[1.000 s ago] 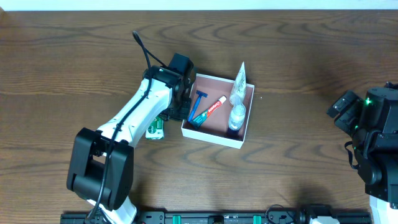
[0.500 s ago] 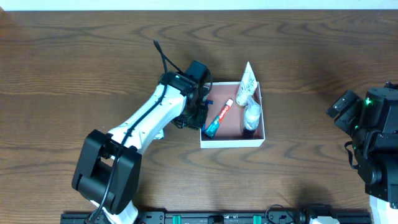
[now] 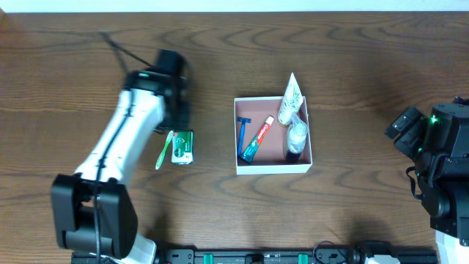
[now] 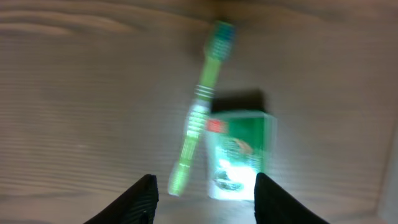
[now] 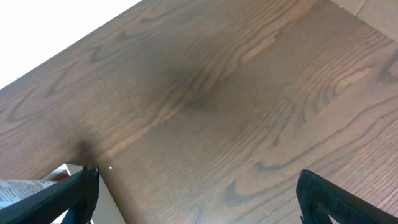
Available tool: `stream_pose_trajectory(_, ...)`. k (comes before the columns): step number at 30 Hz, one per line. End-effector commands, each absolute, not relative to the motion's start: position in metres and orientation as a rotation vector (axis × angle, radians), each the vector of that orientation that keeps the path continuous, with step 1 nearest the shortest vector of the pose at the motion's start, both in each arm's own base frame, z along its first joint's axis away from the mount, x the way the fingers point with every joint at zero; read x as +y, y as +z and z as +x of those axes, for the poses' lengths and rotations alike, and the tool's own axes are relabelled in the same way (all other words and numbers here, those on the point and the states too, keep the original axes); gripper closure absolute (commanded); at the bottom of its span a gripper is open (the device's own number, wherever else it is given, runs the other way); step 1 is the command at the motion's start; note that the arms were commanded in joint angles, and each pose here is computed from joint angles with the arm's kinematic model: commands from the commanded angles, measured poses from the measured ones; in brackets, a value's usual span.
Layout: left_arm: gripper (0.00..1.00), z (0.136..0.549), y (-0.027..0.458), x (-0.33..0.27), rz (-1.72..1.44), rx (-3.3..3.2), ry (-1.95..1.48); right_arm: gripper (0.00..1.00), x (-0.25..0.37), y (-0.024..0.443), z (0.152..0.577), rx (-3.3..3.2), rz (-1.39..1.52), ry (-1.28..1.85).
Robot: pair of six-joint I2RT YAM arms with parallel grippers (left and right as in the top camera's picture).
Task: Pack container
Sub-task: 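Grasp the green toothbrush with the left gripper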
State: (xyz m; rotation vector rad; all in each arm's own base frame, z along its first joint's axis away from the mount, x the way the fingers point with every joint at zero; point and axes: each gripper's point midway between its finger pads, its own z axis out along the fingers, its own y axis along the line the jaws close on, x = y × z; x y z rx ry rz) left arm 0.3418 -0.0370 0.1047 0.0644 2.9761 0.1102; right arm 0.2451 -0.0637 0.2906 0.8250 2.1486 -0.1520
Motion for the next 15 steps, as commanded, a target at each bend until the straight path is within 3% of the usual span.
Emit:
stream_pose_trajectory(1,0.42,0.350,0.098,-0.009,0.113,2.979,0.162,0.01,-0.067,0.292,0.244,2.131,0.852,-0.158)
stream_pose_trajectory(15,0.40,0.345,0.045,0.006,0.314,3.117,0.074,0.01,-0.067,0.292,0.244,2.131,0.851,-0.159)
